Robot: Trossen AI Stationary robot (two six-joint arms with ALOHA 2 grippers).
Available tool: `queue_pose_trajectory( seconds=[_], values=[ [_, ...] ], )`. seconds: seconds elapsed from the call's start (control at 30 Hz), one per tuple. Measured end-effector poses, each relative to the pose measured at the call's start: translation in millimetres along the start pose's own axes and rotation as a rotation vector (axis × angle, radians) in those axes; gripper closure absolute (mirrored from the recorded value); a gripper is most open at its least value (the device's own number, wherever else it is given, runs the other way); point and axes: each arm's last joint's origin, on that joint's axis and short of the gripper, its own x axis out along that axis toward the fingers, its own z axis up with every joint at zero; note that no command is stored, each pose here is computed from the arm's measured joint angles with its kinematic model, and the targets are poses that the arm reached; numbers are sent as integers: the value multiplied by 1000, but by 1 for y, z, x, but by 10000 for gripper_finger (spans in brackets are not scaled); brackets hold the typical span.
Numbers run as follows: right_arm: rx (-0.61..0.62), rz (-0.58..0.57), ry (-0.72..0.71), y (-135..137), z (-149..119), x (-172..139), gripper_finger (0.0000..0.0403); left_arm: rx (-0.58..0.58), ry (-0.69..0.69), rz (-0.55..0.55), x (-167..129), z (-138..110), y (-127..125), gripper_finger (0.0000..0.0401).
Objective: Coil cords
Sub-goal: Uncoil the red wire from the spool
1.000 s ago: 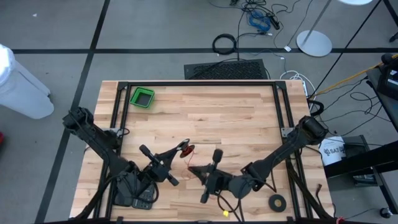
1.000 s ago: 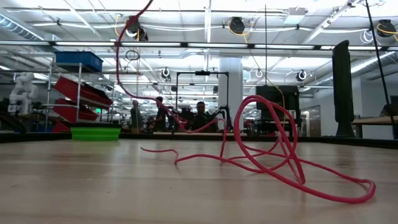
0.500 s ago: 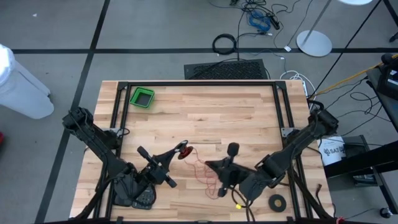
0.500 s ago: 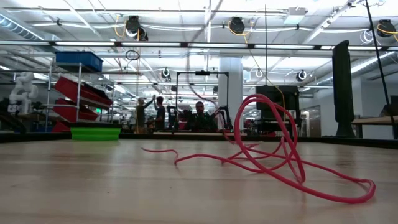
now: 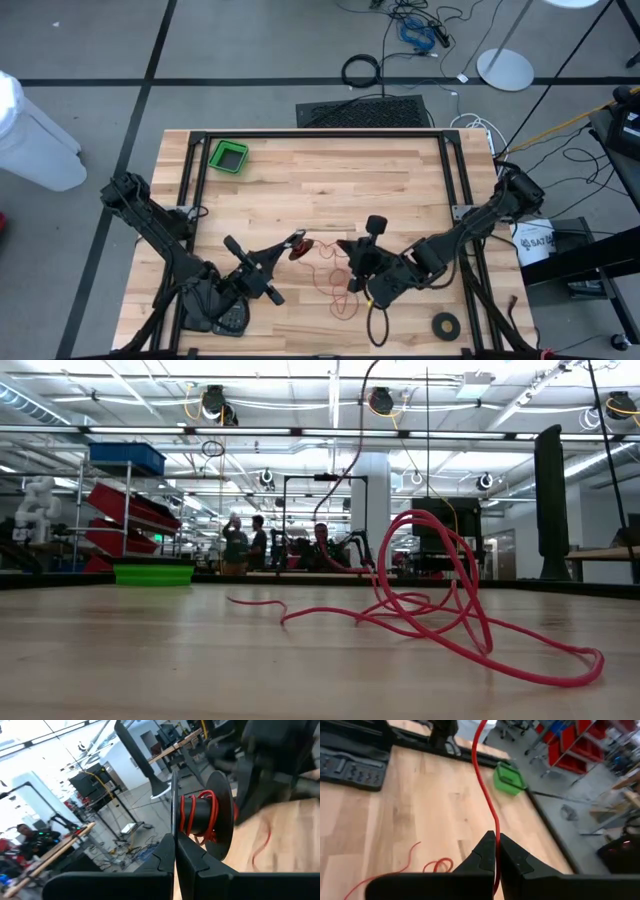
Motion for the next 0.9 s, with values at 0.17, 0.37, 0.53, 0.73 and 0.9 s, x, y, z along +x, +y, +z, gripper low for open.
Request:
queue_pose_trajectory(
  seconds=[0.17,0.37,0.53,0.73,0.9],
  values=[
    [56,42,-31,0,-17,23,403,-42,-44,-45,0,6,2,397],
    [150,126,-122,-1,-38,44,403,-44,-48,-50,0,6,2,397],
    [192,130,-144,-7,-56,56,403,-43,-48,-50,0,6,2,397],
    [198,124,-121,-8,-67,59,395,-43,-48,-49,0,6,2,397],
    [142,179,-171,1,-63,49,359,-38,-40,-40,0,6,2,397]
  ],
)
